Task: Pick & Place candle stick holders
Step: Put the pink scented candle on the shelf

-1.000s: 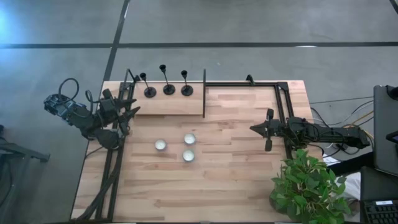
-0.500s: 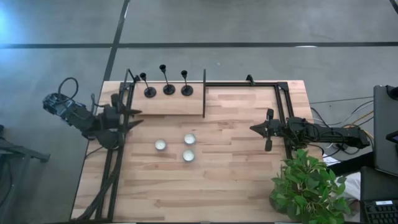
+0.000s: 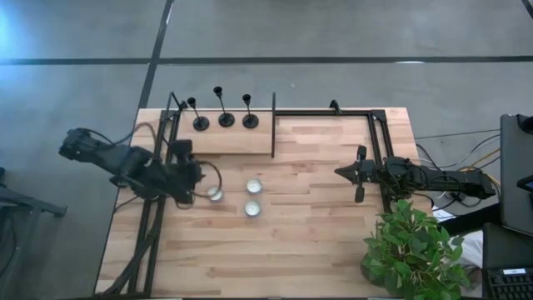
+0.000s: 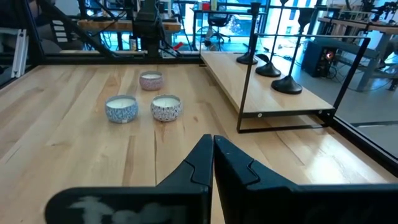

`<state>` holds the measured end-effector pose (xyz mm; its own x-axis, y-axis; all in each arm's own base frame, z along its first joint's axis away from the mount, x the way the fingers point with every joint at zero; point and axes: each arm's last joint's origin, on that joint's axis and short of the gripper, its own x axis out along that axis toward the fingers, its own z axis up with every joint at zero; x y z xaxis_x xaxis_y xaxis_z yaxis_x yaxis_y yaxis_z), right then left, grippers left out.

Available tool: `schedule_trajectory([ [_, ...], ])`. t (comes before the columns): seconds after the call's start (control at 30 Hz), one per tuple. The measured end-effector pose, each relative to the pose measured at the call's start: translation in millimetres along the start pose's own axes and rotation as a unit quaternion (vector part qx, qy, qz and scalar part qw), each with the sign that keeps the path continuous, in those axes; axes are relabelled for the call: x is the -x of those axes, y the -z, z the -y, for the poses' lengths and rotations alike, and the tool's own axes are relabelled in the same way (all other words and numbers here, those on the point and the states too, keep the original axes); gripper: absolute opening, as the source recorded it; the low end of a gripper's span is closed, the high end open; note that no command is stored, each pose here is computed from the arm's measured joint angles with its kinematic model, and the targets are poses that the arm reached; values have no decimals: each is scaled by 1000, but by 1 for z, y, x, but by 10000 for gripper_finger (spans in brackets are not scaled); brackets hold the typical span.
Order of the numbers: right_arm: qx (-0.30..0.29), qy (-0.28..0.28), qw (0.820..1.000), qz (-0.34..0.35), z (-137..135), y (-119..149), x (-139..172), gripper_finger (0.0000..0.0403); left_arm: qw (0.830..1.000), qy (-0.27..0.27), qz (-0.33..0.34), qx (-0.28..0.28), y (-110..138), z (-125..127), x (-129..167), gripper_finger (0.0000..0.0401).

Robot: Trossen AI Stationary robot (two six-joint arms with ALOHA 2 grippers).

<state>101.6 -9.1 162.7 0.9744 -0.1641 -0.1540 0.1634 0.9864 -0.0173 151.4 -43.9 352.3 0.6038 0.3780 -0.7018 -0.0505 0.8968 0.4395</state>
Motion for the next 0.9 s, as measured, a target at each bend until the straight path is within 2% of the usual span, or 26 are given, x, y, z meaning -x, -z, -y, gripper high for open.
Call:
schedule_trajectory([
  [0.07,0,0,1000,-1,0,0,0,9,1000,-3,-2,23,-1,-2,-3,168],
  [0.27,0,0,1000,-1,0,0,0,9,992,91,-39,78,13,-2,-17,168],
  [0.47,0,0,1000,-1,0,0,0,9,980,105,-111,123,37,-16,-48,168],
  [0.57,0,0,1000,-1,0,0,0,9,967,124,-172,140,50,-20,-72,168],
  [0.7,0,0,1000,-1,0,0,0,9,948,120,-247,163,64,-23,-94,168],
  [0.9,0,0,1000,-1,0,0,0,9,939,115,-278,163,58,-24,-109,168],
])
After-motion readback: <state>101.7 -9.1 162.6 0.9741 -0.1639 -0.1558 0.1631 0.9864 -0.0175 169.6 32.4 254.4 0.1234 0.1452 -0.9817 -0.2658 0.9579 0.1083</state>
